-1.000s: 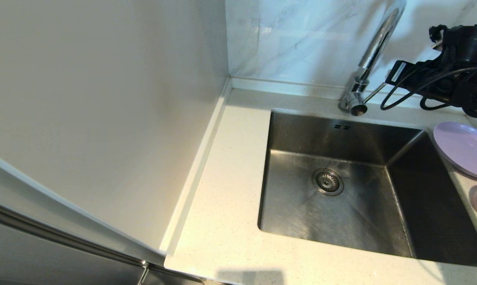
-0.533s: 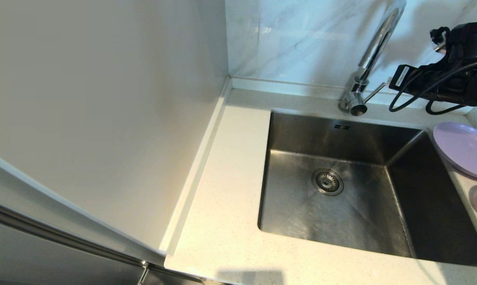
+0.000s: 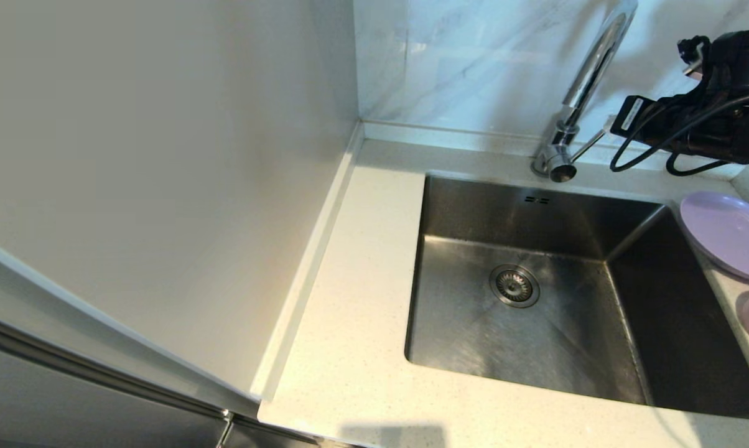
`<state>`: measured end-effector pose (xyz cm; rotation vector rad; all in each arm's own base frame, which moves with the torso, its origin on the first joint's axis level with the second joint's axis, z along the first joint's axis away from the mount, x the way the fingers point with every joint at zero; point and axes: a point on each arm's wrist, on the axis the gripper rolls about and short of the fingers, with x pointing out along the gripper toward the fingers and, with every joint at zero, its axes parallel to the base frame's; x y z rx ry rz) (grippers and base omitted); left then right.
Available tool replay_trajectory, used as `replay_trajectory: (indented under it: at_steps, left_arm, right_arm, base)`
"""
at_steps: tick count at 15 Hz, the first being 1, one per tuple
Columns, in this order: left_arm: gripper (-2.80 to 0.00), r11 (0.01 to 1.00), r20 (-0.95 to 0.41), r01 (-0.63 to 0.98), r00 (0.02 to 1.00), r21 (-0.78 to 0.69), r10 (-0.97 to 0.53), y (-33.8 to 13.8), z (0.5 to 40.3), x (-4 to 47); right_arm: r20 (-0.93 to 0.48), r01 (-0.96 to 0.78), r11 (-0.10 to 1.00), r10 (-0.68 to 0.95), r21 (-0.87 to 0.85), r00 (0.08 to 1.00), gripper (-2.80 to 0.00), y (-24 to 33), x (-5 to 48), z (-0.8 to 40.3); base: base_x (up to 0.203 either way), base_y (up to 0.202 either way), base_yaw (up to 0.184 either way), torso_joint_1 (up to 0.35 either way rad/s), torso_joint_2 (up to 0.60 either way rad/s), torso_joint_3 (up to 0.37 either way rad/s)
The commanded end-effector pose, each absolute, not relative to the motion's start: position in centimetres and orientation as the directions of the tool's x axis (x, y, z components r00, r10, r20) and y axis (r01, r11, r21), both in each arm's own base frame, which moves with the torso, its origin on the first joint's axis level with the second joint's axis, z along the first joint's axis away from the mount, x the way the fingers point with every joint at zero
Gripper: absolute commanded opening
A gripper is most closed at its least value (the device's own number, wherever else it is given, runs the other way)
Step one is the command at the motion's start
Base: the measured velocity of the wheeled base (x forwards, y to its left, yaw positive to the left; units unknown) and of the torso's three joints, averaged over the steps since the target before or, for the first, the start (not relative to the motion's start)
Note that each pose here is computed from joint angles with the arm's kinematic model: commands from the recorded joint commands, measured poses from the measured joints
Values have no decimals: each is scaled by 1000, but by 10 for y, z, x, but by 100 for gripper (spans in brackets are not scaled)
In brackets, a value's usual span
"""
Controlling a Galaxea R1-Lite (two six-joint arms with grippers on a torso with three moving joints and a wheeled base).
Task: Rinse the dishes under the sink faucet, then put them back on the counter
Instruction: Turn on the faucet
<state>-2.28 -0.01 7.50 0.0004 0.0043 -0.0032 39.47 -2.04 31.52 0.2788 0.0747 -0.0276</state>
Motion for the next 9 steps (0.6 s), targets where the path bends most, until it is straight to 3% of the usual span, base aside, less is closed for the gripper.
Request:
replay_trajectory:
  at_steps: [1,9]
  left_arm:
    - [-280,1000,-5,3,1000,0,-3,0,75,-23]
    - [-280,1000,-5,5,1000,0,-5,0,75,-23]
  right_arm:
    - [-86,40,958,-17,283,996,-280,-21,406,307]
    - [-138,37,940,11,338,990,-280,-21,398,307]
  base:
    - [0,0,0,0,0,0]
    - [0,0,0,0,0,0]
